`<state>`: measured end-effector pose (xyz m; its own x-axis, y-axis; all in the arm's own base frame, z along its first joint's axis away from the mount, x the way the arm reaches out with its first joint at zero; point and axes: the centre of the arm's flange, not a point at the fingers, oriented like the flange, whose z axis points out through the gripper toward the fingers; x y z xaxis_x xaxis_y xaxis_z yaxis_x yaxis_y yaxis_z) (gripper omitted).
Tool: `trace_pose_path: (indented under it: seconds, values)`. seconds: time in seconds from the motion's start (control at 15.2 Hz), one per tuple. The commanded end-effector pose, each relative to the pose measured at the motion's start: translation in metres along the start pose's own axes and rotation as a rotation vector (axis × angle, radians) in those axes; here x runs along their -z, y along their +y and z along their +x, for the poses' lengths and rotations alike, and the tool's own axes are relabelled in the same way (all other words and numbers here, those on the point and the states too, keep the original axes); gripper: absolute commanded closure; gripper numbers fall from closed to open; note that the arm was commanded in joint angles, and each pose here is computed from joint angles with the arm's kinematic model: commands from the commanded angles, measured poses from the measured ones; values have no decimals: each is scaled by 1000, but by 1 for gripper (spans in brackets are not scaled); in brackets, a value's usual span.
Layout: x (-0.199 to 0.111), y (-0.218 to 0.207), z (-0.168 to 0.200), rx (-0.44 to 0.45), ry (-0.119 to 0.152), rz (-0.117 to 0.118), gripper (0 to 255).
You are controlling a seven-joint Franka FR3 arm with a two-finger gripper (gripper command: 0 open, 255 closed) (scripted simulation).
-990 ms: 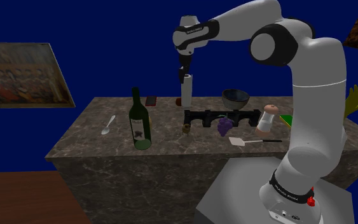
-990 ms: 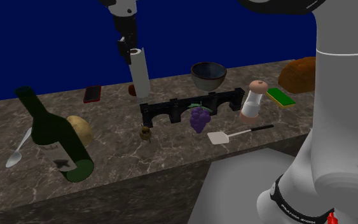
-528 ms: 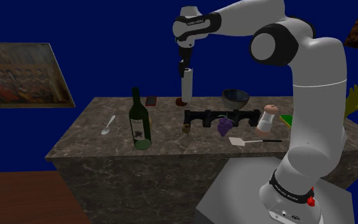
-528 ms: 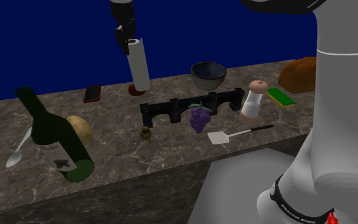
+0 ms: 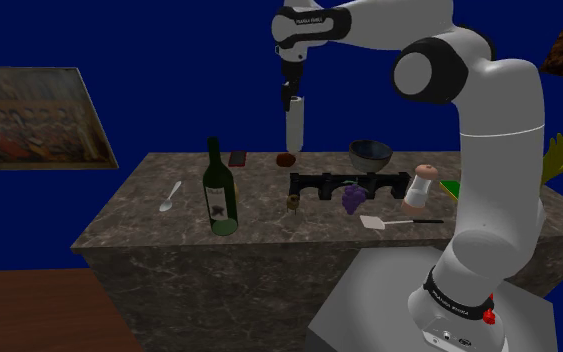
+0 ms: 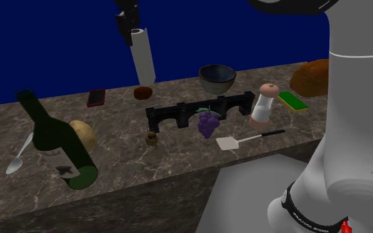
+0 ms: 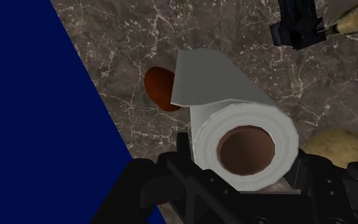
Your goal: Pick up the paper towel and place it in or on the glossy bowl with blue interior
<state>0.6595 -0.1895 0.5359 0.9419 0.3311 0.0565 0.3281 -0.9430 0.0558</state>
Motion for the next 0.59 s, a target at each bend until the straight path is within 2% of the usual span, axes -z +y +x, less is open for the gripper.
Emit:
trace_pose_path:
  seconds: [0.0, 0.4, 0.53]
  values:
    - [11, 1, 1, 0, 0, 0, 255]
    - [40, 3, 3, 0, 0, 0, 255]
    - [46, 17, -19, 0, 0, 0, 255]
